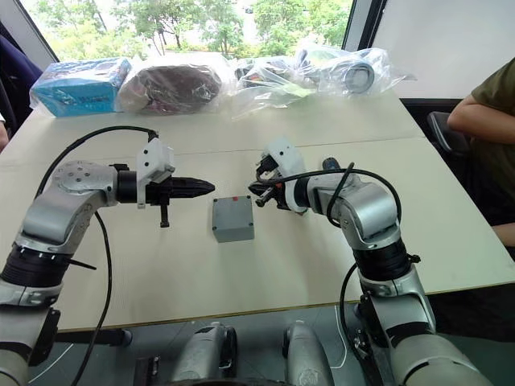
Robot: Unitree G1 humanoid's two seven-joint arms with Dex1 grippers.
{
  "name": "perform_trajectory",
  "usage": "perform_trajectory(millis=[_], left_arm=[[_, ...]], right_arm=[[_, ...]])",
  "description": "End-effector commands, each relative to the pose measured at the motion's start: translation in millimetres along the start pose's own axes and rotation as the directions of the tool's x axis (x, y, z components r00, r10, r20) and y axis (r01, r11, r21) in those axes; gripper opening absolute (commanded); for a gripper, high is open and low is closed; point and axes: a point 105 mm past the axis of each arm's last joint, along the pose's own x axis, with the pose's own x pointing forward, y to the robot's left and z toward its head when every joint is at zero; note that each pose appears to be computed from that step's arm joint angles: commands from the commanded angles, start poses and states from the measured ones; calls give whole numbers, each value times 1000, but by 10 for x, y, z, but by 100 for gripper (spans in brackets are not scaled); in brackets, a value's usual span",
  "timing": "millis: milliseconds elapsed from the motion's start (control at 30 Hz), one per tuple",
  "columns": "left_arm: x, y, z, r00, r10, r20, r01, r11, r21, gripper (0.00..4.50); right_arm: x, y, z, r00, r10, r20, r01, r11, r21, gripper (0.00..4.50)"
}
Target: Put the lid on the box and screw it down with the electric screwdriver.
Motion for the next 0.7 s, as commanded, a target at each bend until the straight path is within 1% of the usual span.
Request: perform_trajectory(millis=[33,200,367,700], left_arm=[[-28,-11,101,1000,7,23,-8,999,35,0],[-28,-14,110,1000,8,23,-9,999,37,0],[-31,-20,113,1000,9,22,-10,999,37,0],[-37,-30,115,1000,11,21,-11,999,36,0]], right_arm=[[6,86,111,999,19,46,-17,999,-41,5],[28,139,163,997,41,60,-38,998,-54,5],[49,151,142,998,46,54,-42,997,-58,5],[54,73,96,999,27,41,-24,997,-78,5]])
